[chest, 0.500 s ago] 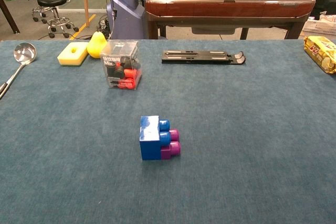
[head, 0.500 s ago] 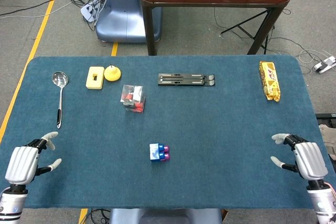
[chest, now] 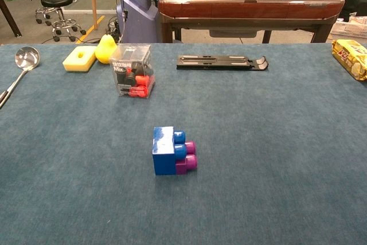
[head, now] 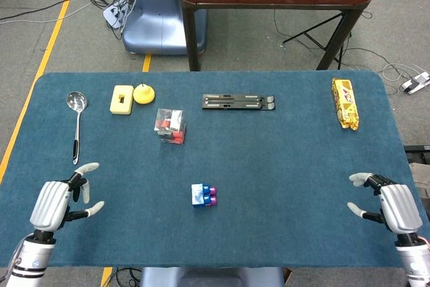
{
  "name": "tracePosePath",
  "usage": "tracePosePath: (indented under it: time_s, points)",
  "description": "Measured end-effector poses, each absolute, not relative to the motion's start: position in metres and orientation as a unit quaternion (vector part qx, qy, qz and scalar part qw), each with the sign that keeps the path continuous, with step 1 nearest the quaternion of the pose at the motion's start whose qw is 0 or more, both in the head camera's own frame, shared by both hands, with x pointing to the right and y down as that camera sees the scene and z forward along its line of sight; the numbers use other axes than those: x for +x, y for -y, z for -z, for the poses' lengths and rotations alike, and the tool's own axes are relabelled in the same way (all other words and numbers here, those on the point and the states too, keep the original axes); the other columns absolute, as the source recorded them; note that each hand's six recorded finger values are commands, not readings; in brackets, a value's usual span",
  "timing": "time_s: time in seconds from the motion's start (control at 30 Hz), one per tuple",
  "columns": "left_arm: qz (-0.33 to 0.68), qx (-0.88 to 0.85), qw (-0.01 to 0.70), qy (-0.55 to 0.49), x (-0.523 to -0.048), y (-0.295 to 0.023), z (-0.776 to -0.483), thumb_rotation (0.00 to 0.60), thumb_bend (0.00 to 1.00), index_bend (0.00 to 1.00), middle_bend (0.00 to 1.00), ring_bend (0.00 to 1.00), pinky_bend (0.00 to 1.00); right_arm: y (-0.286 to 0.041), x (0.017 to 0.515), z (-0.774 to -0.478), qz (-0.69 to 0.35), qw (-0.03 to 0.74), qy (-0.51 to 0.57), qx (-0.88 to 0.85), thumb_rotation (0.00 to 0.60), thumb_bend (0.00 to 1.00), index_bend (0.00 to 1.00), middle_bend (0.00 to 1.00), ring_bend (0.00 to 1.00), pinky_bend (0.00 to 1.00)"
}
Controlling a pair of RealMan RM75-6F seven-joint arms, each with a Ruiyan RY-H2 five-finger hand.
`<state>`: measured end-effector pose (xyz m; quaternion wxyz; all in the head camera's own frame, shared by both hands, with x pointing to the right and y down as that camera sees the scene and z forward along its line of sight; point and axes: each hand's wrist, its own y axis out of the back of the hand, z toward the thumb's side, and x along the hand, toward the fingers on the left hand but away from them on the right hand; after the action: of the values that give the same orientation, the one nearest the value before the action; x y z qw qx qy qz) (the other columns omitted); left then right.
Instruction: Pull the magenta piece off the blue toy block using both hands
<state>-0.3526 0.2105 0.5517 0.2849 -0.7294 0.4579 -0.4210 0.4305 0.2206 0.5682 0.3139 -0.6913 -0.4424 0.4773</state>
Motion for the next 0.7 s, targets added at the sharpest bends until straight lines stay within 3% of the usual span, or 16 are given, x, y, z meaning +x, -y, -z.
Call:
tracePosePath:
  time_s: [0.33, 0.7]
  points:
    - [0.342, -0.811, 0.284, -0.38, -0.25, -0.184, -0.555, 0.6, 0.0, 0.2, 1.0, 1.0, 1.0, -0.223, 0.436, -0.566, -0.485, 0.312, 0.445, -0.685, 0.6, 0.04, 0.41, 0.48, 0.45, 0.6]
    - [0.319, -0.837, 0.342, -0.284, -0.153, -0.186, -0.578, 0.6, 0.0, 0.14, 1.0, 1.0, 1.0, -0.222, 0.441, -0.572, -0.495, 0.31, 0.445, -0.679, 0.6, 0.05, 0.41, 0.48, 0.45, 0.61]
